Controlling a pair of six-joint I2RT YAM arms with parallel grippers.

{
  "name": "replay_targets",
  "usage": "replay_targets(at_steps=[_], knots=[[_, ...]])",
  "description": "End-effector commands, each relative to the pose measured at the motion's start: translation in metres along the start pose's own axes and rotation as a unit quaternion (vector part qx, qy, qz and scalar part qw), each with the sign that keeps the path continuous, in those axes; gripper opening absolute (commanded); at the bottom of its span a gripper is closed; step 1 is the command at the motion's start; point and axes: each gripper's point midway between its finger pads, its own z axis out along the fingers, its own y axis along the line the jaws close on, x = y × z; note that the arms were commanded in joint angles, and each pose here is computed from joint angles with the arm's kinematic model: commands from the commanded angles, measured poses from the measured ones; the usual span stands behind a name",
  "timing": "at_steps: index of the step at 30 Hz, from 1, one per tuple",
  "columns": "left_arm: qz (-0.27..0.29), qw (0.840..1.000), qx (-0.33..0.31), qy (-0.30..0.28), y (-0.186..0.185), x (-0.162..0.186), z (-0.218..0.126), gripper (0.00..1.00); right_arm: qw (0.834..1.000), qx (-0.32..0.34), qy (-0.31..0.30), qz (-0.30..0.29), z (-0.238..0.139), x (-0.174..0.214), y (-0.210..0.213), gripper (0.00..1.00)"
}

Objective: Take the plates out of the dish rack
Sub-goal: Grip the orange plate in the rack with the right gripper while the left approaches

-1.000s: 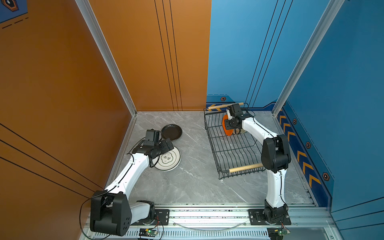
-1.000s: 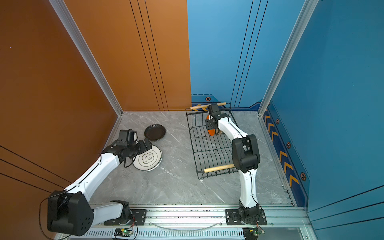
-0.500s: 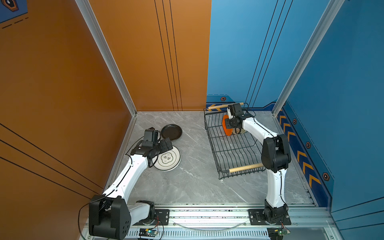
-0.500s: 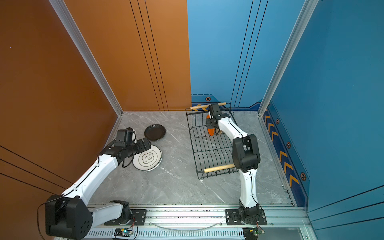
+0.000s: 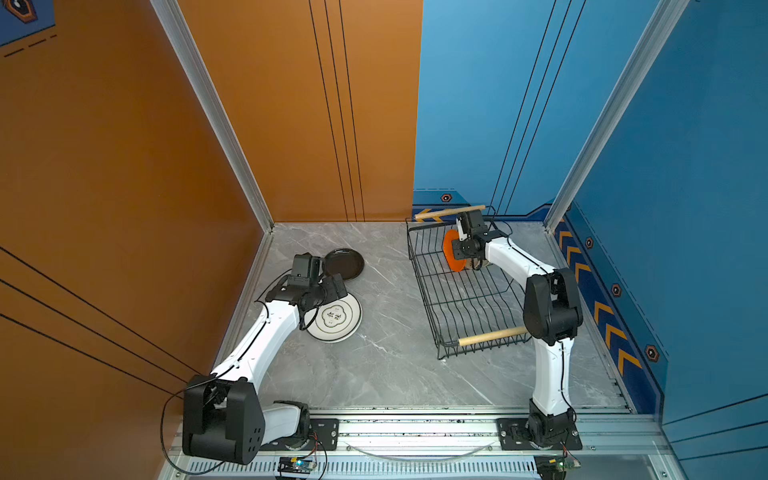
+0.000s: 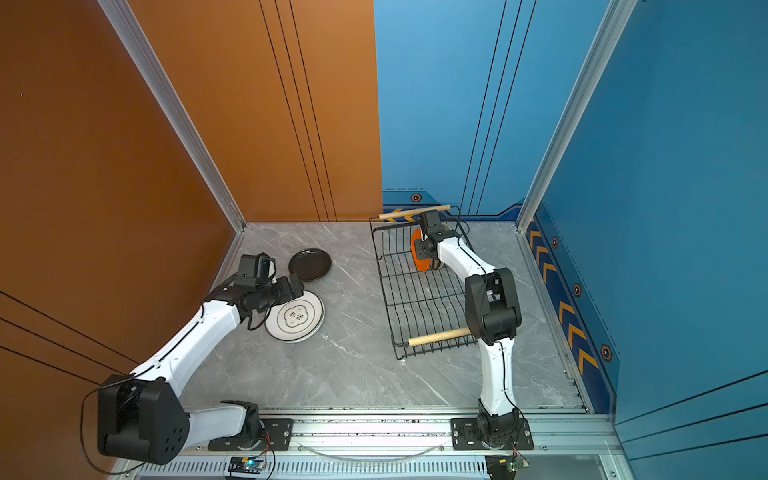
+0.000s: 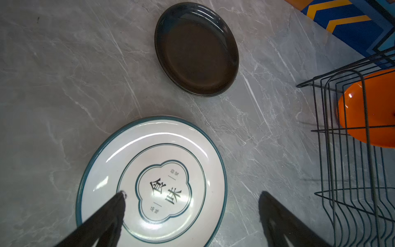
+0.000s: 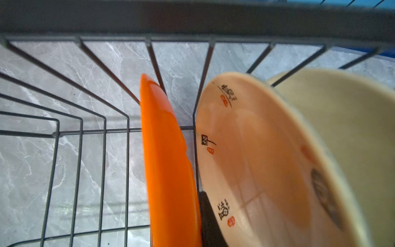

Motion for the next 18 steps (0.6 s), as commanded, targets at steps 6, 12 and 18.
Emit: replay_targets(at_steps=[6,12,18], knots=[[0.022,1.000,-0.008,-0.009,-0.014,-0.013,0.000,0.98,1.000,-0.003,-0.010,-0.022,-0.023,0.000,0.006,0.08],[0.039,0.999,-0.010,-0.015,-0.029,-0.017,0.002,0.98,0.998,0.032,-0.028,-0.036,-0.039,-0.007,-0.002,0.08],[0.047,0.999,-0.006,-0.019,-0.039,-0.019,0.001,0.98,0.997,0.056,-0.047,-0.041,-0.060,-0.014,-0.008,0.08]])
